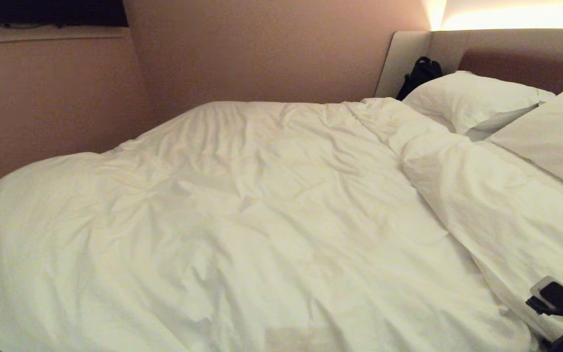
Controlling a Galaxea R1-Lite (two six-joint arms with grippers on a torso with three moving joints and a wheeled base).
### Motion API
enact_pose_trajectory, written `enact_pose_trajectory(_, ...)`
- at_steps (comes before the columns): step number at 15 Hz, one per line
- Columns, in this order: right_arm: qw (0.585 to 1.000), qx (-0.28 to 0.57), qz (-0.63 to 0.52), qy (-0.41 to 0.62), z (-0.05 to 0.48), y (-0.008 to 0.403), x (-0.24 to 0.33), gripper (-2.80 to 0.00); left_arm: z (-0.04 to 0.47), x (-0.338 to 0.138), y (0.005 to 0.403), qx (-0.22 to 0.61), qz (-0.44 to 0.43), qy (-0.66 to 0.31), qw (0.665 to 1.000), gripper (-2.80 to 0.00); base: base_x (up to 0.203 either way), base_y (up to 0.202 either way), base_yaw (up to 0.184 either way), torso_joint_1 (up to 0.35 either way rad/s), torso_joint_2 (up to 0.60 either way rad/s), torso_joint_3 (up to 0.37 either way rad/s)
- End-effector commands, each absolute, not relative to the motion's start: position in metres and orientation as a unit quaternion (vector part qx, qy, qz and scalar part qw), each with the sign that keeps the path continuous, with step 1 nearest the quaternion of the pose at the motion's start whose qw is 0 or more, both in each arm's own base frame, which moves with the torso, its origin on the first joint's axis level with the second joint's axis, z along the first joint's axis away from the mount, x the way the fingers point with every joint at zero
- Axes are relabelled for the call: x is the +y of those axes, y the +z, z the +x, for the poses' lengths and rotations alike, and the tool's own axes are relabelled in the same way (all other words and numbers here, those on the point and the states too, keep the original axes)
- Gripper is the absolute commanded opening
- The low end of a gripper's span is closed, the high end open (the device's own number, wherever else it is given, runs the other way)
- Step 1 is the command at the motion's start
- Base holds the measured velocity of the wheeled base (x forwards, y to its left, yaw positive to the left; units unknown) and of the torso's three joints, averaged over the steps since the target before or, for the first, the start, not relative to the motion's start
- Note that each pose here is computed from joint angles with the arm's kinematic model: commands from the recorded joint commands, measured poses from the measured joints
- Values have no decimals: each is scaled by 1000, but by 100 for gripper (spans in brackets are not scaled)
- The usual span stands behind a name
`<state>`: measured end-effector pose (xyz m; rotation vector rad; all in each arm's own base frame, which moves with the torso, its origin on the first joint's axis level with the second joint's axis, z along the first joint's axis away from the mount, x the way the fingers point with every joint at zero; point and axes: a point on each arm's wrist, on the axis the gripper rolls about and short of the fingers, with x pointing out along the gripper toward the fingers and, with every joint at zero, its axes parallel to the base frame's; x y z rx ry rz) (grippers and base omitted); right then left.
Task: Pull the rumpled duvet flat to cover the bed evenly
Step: Flatten the corners of the folded blanket
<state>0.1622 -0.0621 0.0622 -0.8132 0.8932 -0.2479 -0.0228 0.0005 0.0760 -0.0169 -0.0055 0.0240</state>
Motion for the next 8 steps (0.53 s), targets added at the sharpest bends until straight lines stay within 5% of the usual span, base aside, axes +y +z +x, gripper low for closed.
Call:
enact_pose_trajectory(1,816,415,-384,-122,164,64,-64,0,-23,1,76,-3,-8,12,1000,-280,0,0,0,0,0,0)
enact_pose_trajectory(8,807,430,-384,-128,167,60,-66,0,-23,1,76,-3,-8,12,1000,-280,0,0,0,0,0,0)
